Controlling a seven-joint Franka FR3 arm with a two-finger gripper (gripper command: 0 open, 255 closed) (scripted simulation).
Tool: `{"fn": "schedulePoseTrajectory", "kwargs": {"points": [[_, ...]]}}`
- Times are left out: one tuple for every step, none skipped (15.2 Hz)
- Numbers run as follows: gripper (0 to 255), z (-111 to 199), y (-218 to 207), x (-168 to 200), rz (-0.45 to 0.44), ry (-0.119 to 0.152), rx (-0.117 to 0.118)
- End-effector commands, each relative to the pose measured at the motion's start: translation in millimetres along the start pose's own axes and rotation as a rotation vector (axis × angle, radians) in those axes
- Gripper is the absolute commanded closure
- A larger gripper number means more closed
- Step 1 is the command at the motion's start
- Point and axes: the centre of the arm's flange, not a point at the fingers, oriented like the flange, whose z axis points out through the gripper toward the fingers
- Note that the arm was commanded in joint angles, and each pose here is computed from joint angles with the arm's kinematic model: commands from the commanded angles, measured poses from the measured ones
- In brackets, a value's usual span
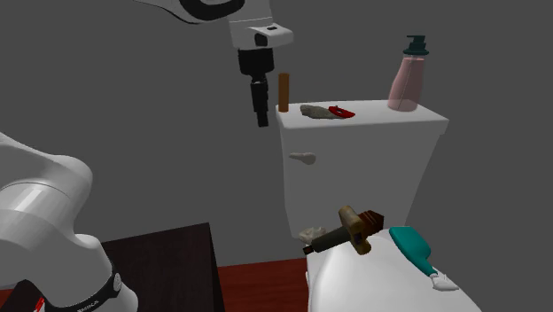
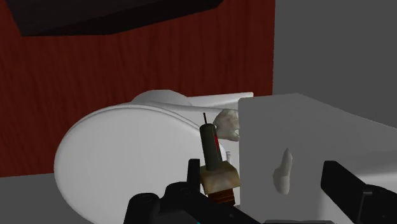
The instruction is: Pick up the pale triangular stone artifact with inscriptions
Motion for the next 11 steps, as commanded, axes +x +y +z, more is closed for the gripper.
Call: {"fn": "schedulePoseTrajectory", "kwargs": {"points": [[0, 2.5, -24.4, 11.1, 0.024, 0.004, 0.001], [0, 4.1, -35.5, 17.8, 0.035, 0.006, 0.001], [0, 5.6, -46.6, 24.6, 0.046, 0.008, 0.001], [0, 7.2, -57.6, 31.5, 0.058, 0.01, 0.0], [0, 8.7, -68.5, 38.5, 0.069, 0.012, 0.0], [0, 10.2, -79.3, 45.7, 0.08, 0.014, 0.0], [0, 11.8, -90.0, 53.0, 0.091, 0.016, 0.0], [0, 13.3, -100.7, 60.4, 0.102, 0.018, 0.0], [0, 14.7, -111.3, 67.9, 0.113, 0.02, 0.0], [0, 16.2, -121.8, 75.6, 0.125, 0.022, -0.001], [0, 17.7, -132.2, 83.4, 0.136, 0.024, -0.001]]}}
